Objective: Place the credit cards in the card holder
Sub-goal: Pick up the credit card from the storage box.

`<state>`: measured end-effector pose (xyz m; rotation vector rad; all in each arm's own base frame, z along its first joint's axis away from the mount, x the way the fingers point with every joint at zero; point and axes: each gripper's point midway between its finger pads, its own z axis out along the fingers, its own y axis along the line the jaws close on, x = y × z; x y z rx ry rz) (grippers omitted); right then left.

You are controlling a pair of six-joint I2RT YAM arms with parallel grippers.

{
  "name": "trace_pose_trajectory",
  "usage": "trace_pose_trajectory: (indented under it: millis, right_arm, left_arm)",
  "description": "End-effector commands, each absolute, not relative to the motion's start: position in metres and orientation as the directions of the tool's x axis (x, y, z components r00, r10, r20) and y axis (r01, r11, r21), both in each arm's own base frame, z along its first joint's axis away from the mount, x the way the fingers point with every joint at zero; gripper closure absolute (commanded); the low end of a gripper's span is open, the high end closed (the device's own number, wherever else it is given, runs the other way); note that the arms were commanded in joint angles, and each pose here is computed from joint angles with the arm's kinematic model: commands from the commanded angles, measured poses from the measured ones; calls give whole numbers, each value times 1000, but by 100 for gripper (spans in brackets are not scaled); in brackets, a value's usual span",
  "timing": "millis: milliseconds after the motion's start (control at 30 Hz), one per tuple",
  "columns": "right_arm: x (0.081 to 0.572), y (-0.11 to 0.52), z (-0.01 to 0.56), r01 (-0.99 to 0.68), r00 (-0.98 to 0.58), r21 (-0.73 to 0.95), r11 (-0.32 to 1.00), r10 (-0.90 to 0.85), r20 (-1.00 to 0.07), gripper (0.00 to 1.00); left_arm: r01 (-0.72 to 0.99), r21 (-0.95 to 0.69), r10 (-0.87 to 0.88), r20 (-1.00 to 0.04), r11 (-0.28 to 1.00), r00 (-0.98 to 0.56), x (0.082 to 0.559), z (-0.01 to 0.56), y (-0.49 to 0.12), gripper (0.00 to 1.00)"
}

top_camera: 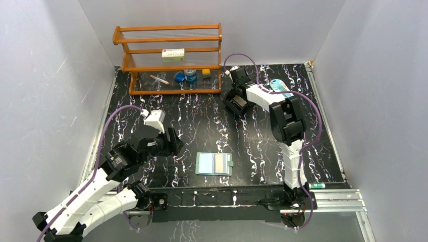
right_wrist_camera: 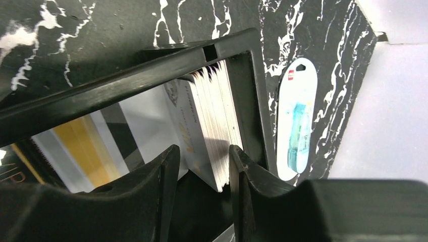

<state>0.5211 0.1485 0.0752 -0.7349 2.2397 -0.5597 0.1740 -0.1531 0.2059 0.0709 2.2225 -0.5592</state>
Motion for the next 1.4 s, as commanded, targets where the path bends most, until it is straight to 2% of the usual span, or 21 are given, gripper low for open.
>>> trace_pose_trajectory:
  millis: [0,200,733,1000,1167,1367]
  right_arm:
    - [535,138,95,-265,-571,-653,710,-661,-487,54]
    - [536,136,102,-244,-561,-678,694,-671,-485,63]
    - [542,151,134,-218,-527,-613,759,-621,-581,83]
    - [533,150,145,-225,-540,-588,777,-602,-588,85]
    - [526,154,147,-253,-552,-555,792,-589,-590,94]
    - [510,174,152,-296,-554,-513,806,-582,-595,97]
  left_arm:
    - [217,-347,-134,-753,912,-644,177,204,-147,39]
    - [215,-345,-136,-758,914,-638,178,204,-146,38]
    - [211,-346,-142,-762,914,-632,178,205,-144,38]
    - [211,-349,-145,-761,913,-632,178,205,-145,38]
    - [201,-343,-150,-767,918,-624,178,207,-142,38]
    - [186,-346,-148,-743,920,-652,178,197,-145,39]
